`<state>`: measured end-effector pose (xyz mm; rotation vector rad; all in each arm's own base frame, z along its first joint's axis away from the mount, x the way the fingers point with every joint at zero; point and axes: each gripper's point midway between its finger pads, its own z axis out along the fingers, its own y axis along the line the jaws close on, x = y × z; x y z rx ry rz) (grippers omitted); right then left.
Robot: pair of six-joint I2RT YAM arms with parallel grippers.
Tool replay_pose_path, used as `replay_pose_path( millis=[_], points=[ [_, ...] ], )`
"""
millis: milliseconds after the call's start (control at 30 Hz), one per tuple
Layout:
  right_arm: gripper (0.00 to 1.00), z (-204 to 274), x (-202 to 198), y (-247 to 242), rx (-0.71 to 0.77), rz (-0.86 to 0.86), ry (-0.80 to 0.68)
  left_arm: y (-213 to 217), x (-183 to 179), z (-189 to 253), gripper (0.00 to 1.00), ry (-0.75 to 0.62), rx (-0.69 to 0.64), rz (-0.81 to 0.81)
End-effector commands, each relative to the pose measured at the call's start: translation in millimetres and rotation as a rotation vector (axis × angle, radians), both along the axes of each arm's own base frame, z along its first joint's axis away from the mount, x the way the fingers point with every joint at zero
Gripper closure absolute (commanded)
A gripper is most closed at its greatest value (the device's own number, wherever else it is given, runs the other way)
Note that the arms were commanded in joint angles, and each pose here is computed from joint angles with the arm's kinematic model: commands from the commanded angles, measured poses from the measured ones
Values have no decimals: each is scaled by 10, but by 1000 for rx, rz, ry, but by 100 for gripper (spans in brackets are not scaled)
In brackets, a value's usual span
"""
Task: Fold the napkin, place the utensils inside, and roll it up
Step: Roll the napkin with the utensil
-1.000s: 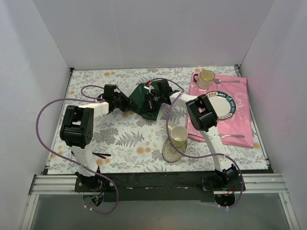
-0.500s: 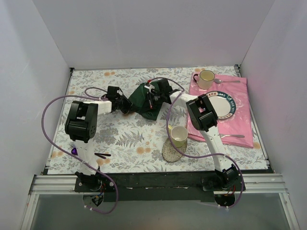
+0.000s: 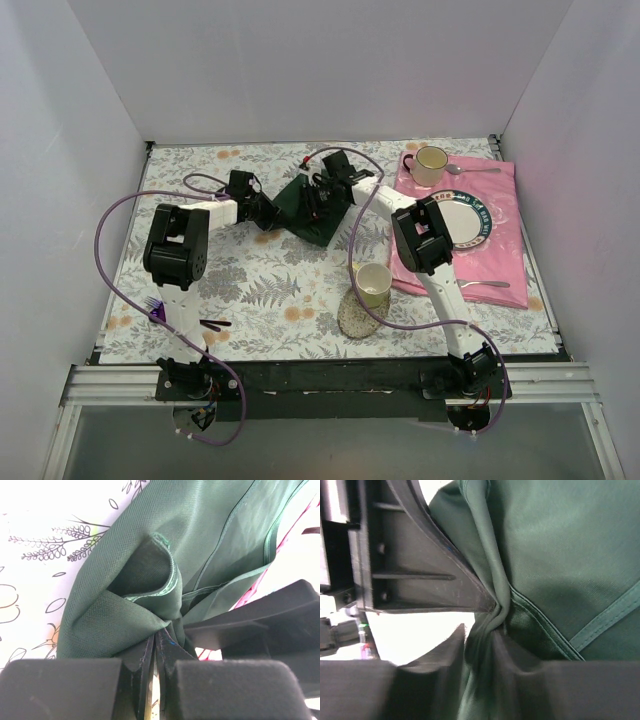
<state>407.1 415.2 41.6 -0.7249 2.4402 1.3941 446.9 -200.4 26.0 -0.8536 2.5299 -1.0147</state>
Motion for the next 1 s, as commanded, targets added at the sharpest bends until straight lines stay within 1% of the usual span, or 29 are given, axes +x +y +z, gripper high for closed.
replay_pose_path(
  millis=[0, 100, 167, 200, 233, 300, 333, 433, 533, 600, 767, 833, 967],
  points=[
    [37, 461, 127, -119, -91, 15, -222, 272, -350, -631, 100, 184, 178, 32],
    [31, 540, 119, -178, -149, 24, -310, 268, -338, -605, 100, 181, 176, 31],
    [30, 511, 87, -165, -204, 24, -369, 266, -325, -580, 100, 177, 176, 30],
    [29, 604, 99, -150, -206, 16, -416, 268, -318, -578, 100, 178, 175, 30],
    [29, 508, 110, -205, -255, 21, -461, 259, -305, -560, 100, 173, 174, 29],
    [27, 532, 74, -137, -281, 35, -533, 250, -294, -542, 100, 169, 171, 24],
    [27, 502, 109, -163, -320, 40, -580, 249, -290, -536, 100, 169, 171, 23],
    [27, 438, 106, -104, -363, 62, -641, 239, -277, -505, 100, 165, 166, 21],
    [29, 363, 62, -13, -375, 99, -701, 230, -250, -446, 100, 152, 162, 18],
    [30, 251, -20, 25, -397, 133, -725, 226, -233, -412, 100, 146, 161, 18],
    [30, 103, -22, 58, -487, 147, -820, 210, -211, -359, 100, 136, 153, 14],
    [31, 36, 8, -13, -544, 148, -852, 211, -215, -365, 100, 137, 155, 11],
    [32, 17, 7, -19, -550, 153, -866, 200, -215, -358, 100, 137, 150, 5]
  ],
)
